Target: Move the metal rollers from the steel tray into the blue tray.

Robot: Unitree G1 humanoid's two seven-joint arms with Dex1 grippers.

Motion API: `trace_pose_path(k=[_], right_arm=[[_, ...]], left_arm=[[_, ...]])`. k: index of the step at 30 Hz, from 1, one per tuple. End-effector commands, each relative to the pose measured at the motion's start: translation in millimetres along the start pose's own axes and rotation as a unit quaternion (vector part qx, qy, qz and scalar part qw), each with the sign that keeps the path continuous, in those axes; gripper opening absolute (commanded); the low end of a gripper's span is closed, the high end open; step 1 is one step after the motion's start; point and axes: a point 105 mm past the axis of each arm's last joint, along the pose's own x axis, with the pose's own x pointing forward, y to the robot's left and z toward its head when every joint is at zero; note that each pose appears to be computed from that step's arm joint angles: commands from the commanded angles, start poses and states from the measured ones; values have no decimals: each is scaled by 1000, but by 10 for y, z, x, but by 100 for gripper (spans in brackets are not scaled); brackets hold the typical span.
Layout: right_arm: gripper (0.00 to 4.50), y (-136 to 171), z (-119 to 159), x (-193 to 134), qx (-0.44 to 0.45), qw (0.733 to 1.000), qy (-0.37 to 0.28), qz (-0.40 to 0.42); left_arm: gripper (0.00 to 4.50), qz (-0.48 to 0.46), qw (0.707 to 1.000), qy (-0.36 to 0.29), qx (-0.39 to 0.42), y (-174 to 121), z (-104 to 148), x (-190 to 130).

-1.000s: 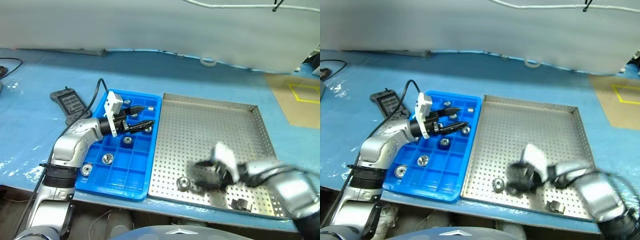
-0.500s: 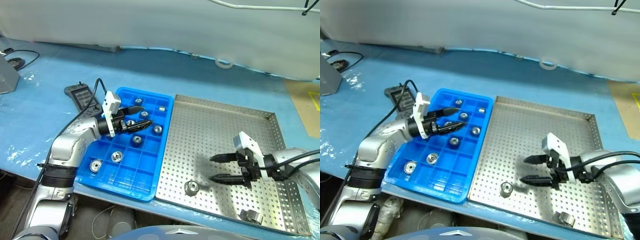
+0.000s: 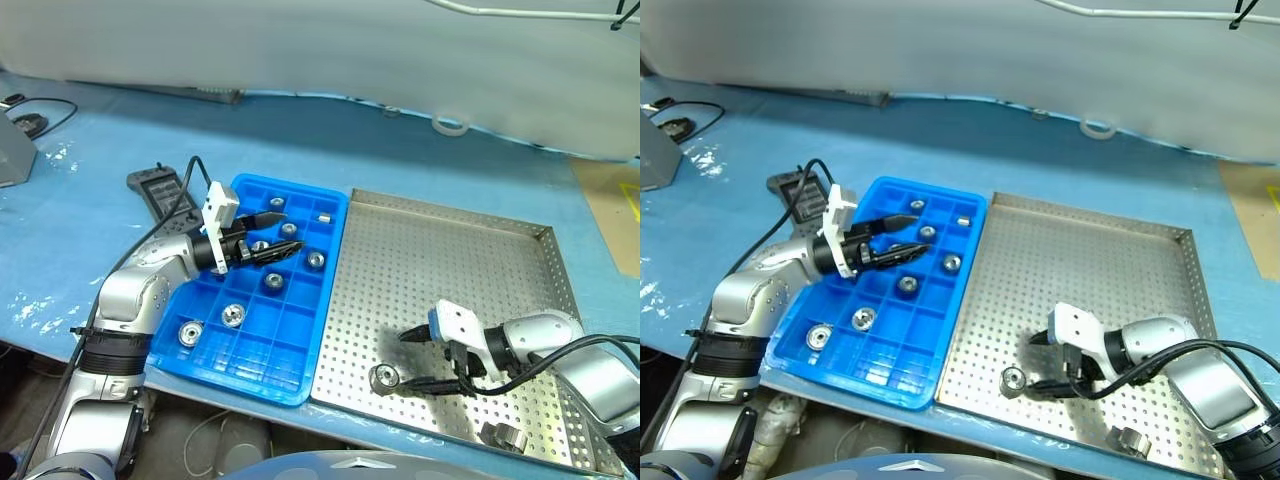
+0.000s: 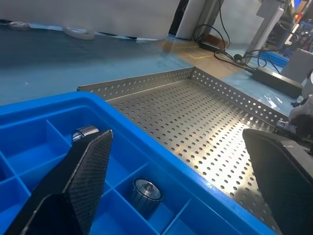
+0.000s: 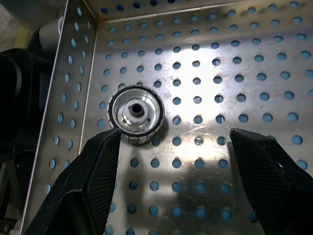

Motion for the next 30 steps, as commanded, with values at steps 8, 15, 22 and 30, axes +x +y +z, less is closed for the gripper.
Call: trace_pose_path(k=[8,15,22,30], right_arm=[[373,27,90,159,-31,999,-8,23],[373,197,558,246,-58,996,-55,40],[373,202,531,268,-77,996,-21,40],[373,25,320,258,-63,998,-12,21]], left_arm=[[450,-46,998,-23,32,-178,235,-32],[450,-30,999,-20,26,-68,277,-27],[450,-24,999,-14,26,-33,267,-48],[450,-17,998,-32,42,-19,400,-94]])
